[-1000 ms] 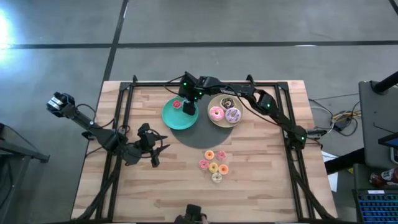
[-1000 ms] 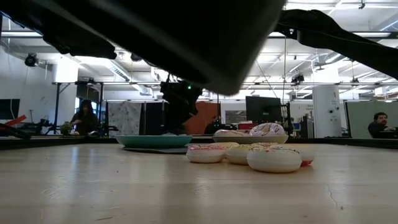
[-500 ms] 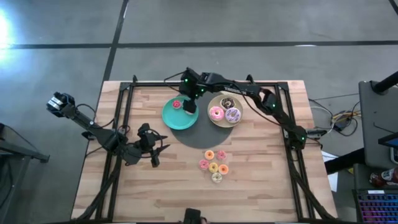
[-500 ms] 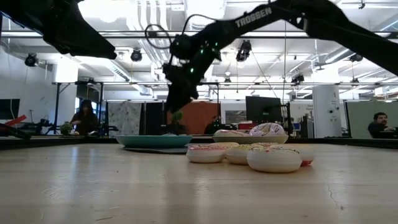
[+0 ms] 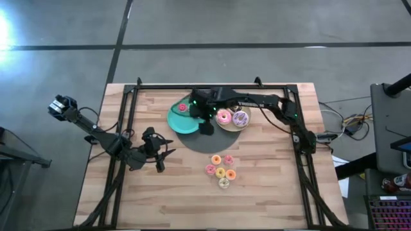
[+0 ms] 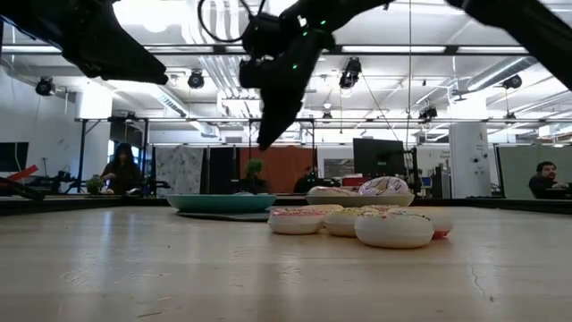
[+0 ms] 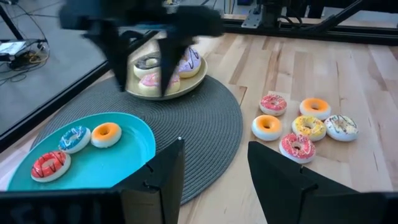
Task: Pick & Place donuts
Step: Put the small left pink donut on the green plate
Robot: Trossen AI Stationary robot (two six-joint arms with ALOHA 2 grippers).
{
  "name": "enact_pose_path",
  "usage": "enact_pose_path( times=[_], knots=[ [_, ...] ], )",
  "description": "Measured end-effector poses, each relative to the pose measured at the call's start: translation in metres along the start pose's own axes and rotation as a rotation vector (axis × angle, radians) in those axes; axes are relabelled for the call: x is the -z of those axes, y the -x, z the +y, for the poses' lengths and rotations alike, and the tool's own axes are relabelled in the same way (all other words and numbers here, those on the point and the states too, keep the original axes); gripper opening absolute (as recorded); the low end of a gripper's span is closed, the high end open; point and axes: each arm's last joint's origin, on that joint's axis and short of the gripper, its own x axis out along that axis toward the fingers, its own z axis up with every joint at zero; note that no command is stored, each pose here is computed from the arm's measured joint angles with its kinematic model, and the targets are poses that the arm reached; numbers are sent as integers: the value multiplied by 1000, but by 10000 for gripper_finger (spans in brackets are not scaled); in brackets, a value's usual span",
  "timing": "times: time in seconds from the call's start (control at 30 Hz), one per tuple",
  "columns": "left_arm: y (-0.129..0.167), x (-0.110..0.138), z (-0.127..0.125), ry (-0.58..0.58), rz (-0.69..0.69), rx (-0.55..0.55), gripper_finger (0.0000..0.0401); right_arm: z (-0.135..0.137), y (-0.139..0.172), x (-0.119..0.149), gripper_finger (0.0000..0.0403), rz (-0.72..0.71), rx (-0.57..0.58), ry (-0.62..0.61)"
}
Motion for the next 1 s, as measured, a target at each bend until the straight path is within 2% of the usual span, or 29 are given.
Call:
enact_pose_path(
  times=[0.2,0.4,0.53,0.7,0.87,1.0],
  knots=[
    [0,0,0,-1,1,1,151,37,18,34,265,-8,-16,14],
    [-7,2,-5,-11,31,60,151,67,49,88,260,-145,-21,-58],
    [-25,4,-18,-63,38,168,151,89,57,128,260,-268,-33,-78],
    [-51,7,-35,-143,-10,311,151,111,56,173,260,-384,22,-102],
    [-78,22,-45,-165,54,290,152,127,54,208,260,-454,28,-130],
    [-99,26,-54,-146,62,291,152,134,52,222,260,-498,37,-142]
  ],
)
